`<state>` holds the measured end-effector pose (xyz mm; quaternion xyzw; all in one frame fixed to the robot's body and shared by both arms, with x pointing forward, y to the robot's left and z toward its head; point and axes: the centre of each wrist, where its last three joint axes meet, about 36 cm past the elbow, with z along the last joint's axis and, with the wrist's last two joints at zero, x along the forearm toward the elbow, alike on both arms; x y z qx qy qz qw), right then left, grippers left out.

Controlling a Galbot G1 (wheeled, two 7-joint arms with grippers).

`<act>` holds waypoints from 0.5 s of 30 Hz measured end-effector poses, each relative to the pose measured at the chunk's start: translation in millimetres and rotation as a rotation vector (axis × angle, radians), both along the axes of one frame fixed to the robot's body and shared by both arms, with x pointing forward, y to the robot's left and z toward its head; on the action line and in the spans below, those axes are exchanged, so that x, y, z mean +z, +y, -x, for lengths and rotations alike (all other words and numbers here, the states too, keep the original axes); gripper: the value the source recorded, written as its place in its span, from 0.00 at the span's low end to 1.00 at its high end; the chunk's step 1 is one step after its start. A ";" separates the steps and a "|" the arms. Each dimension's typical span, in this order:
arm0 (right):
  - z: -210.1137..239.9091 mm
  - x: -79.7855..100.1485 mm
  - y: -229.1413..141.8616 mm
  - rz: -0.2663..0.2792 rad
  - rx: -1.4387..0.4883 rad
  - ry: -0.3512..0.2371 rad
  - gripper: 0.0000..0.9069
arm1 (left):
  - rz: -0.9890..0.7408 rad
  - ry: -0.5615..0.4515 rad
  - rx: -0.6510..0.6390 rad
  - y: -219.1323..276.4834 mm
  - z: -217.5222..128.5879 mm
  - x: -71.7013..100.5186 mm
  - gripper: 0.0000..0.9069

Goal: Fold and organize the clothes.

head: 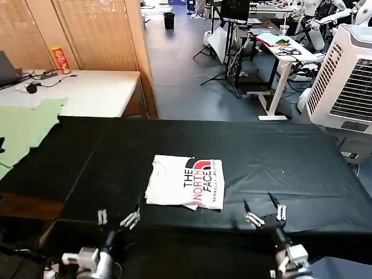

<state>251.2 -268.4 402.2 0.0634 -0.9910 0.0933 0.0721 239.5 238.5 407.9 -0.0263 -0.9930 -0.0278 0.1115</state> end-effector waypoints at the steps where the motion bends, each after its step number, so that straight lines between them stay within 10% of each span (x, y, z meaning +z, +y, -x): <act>1: 5.5 1.8 1.2 -0.002 -0.011 0.002 0.97 | 0.001 0.008 -0.001 0.2 6.2 1.7 0.97; 15: 62.7 31.9 23.0 -0.067 -0.115 0.177 0.97 | 0.047 0.180 0.000 10.5 36.7 30.3 0.97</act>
